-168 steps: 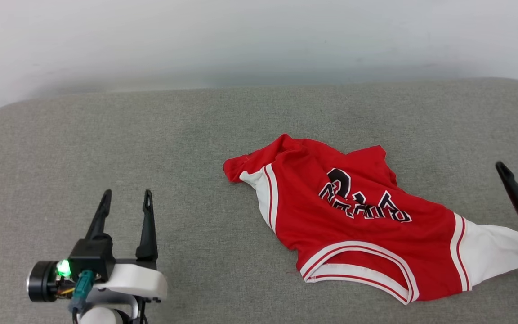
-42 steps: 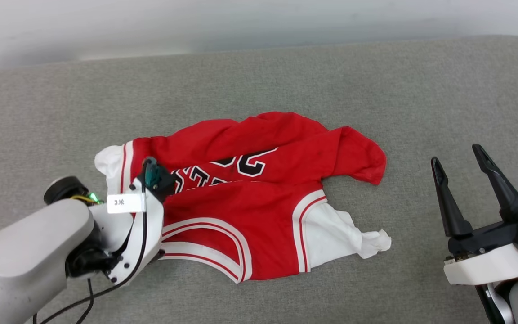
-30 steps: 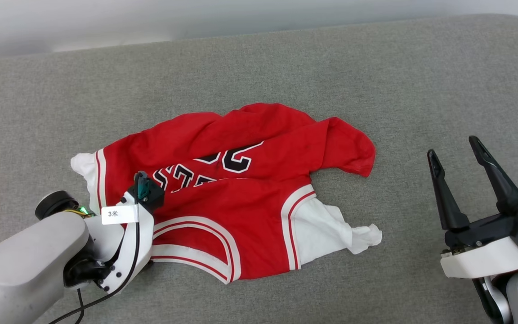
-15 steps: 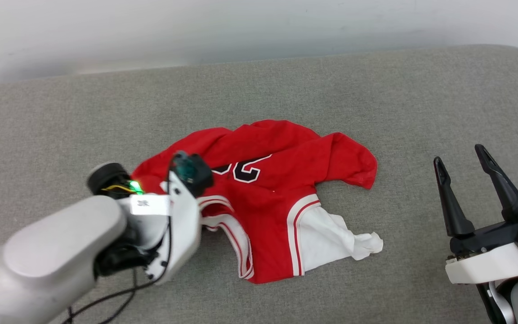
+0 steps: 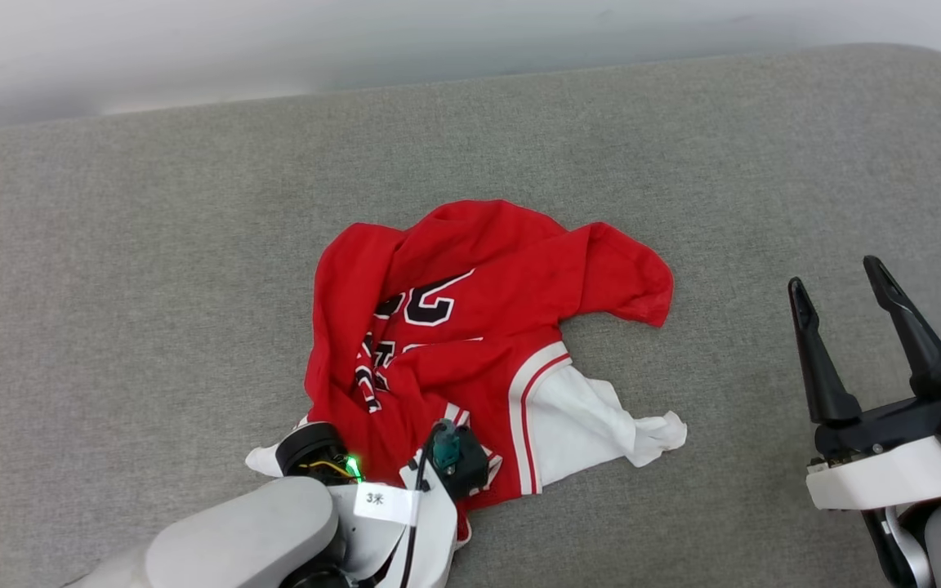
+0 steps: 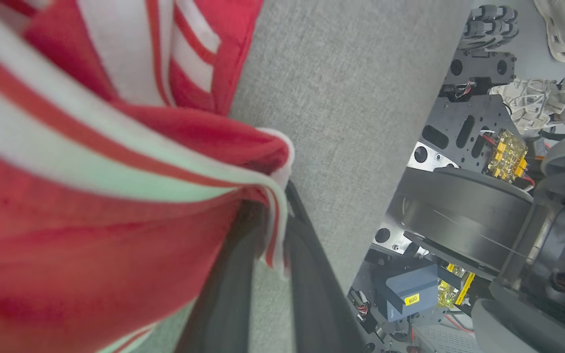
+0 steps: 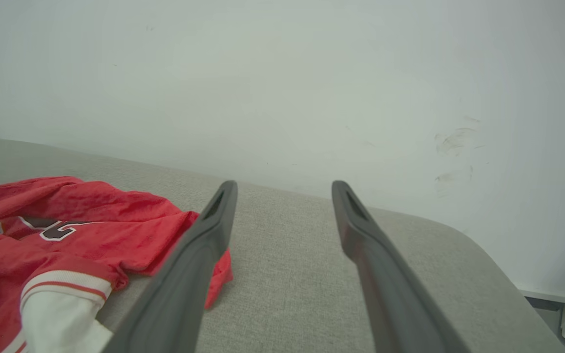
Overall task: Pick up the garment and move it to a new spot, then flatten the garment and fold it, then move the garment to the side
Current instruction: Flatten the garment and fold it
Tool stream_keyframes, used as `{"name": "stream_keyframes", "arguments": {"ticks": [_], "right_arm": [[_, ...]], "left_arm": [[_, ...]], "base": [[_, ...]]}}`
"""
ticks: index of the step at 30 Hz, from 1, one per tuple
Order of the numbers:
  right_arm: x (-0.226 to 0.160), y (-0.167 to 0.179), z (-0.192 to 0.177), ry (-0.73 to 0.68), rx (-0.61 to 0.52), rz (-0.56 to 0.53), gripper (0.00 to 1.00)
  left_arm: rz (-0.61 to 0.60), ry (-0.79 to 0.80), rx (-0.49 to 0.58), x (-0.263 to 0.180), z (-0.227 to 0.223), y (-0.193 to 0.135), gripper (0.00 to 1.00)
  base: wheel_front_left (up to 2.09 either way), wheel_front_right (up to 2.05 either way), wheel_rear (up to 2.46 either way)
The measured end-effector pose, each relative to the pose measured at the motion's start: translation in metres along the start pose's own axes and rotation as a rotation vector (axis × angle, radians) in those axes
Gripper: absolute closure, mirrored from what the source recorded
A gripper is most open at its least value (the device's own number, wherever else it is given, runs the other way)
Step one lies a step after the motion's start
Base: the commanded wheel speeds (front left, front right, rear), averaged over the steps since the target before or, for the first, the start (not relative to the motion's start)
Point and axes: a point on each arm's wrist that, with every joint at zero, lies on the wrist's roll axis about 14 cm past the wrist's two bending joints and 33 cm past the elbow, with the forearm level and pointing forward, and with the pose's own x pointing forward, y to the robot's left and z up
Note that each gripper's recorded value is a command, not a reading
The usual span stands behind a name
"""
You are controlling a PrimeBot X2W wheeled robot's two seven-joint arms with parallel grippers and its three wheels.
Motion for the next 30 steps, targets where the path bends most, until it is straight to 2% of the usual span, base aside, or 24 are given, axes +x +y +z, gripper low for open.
{"name": "stream_keyframes", "arguments": {"ticks": [1,5,16,19,23,30], "right_arm": [[0.000,-0.001,0.000,0.000,0.000,-0.002,0.00],[0.000,-0.001,0.004,-0.010,-0.003,-0.005,0.00],[0.001,0.019,0.014,-0.042,0.020,0.048,0.00],[0.003,0.023,0.015,-0.046,0.024,0.062,0.00],[0.005,0.025,0.014,-0.045,0.026,0.070,0.00],[0.008,0.017,0.004,-0.020,0.015,0.055,0.00]], "left_arm": [[0.003,-0.021,-0.005,-0.001,0.002,0.001,0.00],[0.058,-0.133,0.000,-0.019,0.016,0.013,0.00],[0.331,-0.382,-0.030,-0.139,0.051,0.065,0.00],[0.398,-0.382,-0.050,-0.160,0.048,0.079,0.00],[0.438,-0.293,-0.100,-0.162,0.027,0.098,0.00],[0.363,-0.105,-0.181,-0.116,-0.013,0.109,0.00]], "base": [[0.00,0.00,0.00],[0.00,0.00,0.00],[0.00,0.00,0.00],[0.00,0.00,0.00],[0.00,0.00,0.00],[0.00,0.00,0.00]]}}
